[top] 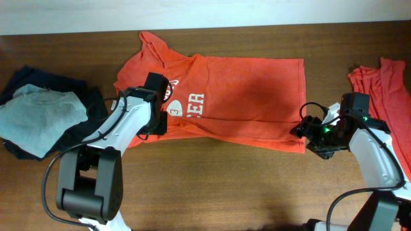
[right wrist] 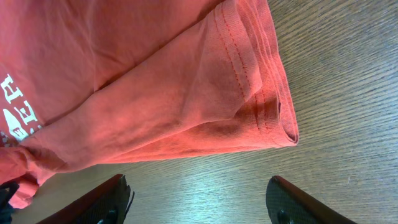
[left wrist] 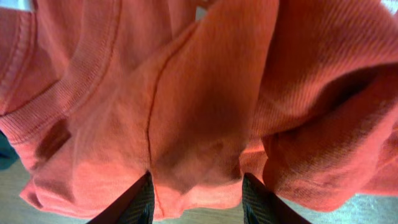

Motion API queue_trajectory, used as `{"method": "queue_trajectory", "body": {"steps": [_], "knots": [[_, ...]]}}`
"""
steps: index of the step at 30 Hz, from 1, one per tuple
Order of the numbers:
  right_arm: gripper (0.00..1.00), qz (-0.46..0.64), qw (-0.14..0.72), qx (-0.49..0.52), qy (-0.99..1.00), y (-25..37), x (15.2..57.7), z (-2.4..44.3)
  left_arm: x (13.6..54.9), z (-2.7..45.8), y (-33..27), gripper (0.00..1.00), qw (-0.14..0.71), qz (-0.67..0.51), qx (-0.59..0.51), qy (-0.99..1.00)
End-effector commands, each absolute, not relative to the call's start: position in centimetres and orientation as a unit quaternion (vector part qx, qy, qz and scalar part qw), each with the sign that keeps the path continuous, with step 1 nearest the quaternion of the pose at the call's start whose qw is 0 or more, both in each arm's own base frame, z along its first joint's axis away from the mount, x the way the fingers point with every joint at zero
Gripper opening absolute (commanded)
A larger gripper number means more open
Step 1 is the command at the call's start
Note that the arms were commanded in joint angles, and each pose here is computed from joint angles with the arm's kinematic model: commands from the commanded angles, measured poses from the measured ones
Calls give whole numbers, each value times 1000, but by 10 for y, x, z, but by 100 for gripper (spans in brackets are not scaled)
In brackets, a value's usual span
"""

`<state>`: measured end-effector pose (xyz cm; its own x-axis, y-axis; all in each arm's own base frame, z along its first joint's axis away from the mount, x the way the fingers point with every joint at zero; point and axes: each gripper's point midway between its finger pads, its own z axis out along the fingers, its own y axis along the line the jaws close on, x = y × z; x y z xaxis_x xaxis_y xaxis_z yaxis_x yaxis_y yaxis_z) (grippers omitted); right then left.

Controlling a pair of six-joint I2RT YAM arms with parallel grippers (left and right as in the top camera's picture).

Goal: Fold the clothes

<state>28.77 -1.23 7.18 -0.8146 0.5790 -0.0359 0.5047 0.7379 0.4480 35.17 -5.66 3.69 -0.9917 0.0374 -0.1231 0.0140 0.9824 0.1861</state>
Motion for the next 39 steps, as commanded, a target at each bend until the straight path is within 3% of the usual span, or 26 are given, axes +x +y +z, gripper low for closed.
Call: {"method": "queue_trajectory", "body": {"steps": [1,11,12,13,15,21,24,29,32,33,36,39], "knots": [[75,208,100,283,931,-14,292,78,353,32,-52,46,63,106,21,992],[75,208,98,283,931,-14,291,78,351,21,-52,44,59,106,21,992],[75,208,98,283,931,-14,291,78,353,21,-53,36,62,105,21,992],[75,208,98,283,931,-14,291,78,354,21,-53,18,64,105,21,992],[75,208,95,284,931,-14,290,77,353,24,-50,1,61,113,20,992],[76,208,93,284,931,-13,289,77,359,59,-33,1,56,169,21,984],[76,208,93,284,931,-13,289,77,375,77,-18,8,87,215,13,973],[76,208,93,284,931,-13,289,77,399,82,2,11,131,220,-26,966],[76,208,93,284,931,-13,289,77,410,82,12,19,151,206,-49,966],[76,208,93,284,931,-13,289,77,413,83,17,31,156,204,-57,965],[76,208,93,285,931,-13,289,77,412,83,24,44,152,203,-66,965],[76,208,93,285,931,-13,289,77,398,85,18,44,117,181,-58,975]]}}
